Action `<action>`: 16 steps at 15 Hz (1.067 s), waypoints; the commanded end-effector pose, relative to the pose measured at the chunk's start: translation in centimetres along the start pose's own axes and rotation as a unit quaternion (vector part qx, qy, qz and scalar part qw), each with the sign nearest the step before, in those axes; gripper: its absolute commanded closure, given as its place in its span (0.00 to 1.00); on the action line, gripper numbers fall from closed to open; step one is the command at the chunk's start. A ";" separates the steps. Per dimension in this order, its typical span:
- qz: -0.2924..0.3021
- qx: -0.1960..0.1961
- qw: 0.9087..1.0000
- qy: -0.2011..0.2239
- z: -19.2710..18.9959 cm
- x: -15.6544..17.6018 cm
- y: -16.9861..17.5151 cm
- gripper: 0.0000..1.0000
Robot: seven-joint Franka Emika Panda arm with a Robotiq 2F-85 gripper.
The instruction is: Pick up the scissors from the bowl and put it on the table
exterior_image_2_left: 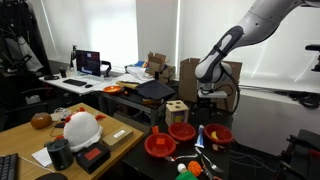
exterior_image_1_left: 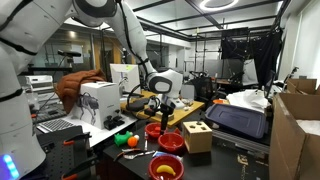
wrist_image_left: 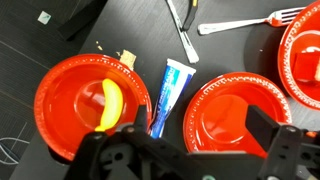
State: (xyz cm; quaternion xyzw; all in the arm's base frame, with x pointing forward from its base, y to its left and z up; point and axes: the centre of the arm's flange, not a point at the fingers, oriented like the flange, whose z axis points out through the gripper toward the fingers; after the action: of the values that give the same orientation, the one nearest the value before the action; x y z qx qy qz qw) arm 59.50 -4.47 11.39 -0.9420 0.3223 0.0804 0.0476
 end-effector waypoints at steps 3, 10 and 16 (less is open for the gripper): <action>-0.087 -0.027 0.995 0.049 -7.3 -6.4 0.0 0.00; -0.174 -0.047 0.979 0.095 -14.7 -10.3 -0.6 0.00; -0.206 -0.063 0.966 0.144 -20.9 -9.3 -0.5 0.00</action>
State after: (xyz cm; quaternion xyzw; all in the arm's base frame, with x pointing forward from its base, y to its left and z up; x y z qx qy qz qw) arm 55.60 -0.58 30.79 -0.9892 0.1379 -0.0370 -0.0326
